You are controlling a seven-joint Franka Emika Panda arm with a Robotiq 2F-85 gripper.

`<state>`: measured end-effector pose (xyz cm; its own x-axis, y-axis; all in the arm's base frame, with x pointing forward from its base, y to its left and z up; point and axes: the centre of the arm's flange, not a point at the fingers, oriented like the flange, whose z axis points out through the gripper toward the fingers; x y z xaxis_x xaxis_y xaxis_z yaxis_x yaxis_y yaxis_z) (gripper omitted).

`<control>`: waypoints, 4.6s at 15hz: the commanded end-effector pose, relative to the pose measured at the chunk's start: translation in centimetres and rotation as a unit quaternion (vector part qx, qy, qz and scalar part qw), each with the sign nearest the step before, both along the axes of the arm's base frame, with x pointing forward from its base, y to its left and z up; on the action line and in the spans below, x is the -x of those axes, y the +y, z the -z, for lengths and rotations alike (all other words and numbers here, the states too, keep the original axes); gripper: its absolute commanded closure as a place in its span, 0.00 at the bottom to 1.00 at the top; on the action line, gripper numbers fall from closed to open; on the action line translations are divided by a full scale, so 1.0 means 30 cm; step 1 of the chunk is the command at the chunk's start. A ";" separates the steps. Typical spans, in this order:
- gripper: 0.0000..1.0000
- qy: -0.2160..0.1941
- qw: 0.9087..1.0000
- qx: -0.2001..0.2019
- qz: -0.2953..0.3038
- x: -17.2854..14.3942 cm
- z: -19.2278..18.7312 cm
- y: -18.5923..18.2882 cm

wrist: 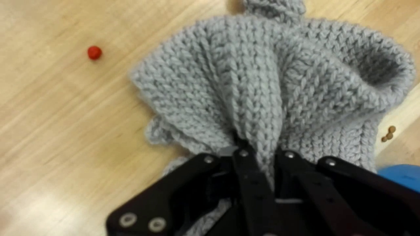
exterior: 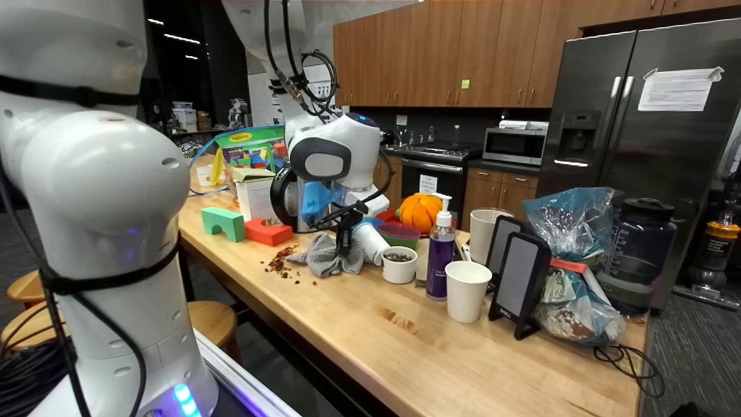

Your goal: Wipe the table with the gray cloth

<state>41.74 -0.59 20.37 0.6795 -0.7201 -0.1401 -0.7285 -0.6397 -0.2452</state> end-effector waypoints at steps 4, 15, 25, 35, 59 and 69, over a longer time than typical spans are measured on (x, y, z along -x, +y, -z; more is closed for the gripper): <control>0.97 0.041 0.998 -0.031 0.048 0.100 0.140 -0.209; 0.97 0.051 0.998 -0.032 0.037 0.067 0.132 -0.204; 0.97 0.046 0.987 0.087 -0.128 -0.018 0.116 0.166; 0.97 0.049 0.939 0.208 -0.269 -0.066 0.119 0.526; 0.97 0.064 0.986 0.114 -0.101 -0.058 0.094 0.112; 0.97 0.040 0.999 0.028 -0.004 0.048 0.091 -0.121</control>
<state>43.14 -1.10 20.75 0.7031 -0.7016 -0.1163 -0.7105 -0.6860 -0.1570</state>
